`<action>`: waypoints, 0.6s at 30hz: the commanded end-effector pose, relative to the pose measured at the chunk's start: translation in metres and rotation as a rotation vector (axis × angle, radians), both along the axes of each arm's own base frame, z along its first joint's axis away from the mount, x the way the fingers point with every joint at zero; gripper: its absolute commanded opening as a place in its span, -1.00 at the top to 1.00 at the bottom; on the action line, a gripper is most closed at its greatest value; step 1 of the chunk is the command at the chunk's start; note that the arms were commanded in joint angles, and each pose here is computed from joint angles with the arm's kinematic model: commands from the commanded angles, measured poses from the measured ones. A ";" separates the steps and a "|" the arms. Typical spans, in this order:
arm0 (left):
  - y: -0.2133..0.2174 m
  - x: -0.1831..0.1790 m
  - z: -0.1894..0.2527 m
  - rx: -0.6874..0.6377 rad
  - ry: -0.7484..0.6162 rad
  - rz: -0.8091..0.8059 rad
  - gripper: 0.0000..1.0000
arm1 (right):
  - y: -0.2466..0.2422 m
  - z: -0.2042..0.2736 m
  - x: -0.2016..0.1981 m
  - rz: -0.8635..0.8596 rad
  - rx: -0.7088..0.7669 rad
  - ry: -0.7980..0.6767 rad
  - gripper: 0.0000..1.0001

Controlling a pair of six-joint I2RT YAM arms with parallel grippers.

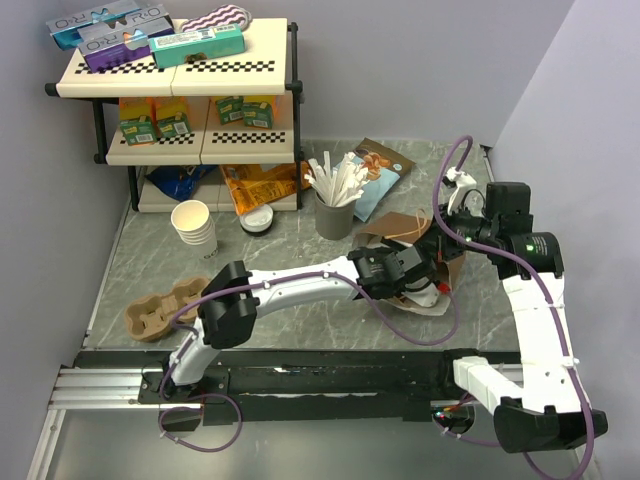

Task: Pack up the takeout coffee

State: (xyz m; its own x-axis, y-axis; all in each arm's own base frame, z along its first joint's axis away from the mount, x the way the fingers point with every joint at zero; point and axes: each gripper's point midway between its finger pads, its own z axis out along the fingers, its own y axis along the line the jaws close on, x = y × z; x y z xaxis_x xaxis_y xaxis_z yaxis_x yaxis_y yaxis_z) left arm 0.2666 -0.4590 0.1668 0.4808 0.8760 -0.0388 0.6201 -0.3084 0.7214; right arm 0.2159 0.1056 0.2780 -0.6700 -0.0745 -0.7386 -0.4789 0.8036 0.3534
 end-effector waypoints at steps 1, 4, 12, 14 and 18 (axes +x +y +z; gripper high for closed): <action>-0.006 0.013 0.009 0.003 -0.095 0.033 0.99 | 0.016 0.022 -0.005 0.046 0.097 -0.002 1.00; -0.009 0.017 0.003 0.016 -0.115 0.032 0.99 | 0.025 0.023 -0.012 0.075 0.160 0.037 1.00; -0.026 0.026 -0.009 -0.033 -0.156 0.024 0.99 | 0.038 0.026 -0.017 0.112 0.256 0.099 1.00; -0.022 0.032 -0.016 -0.009 -0.185 0.033 0.99 | 0.039 0.025 -0.018 0.116 0.266 0.110 1.00; -0.015 0.033 -0.025 0.003 -0.160 0.047 0.99 | 0.039 0.029 -0.021 0.139 0.251 0.092 0.99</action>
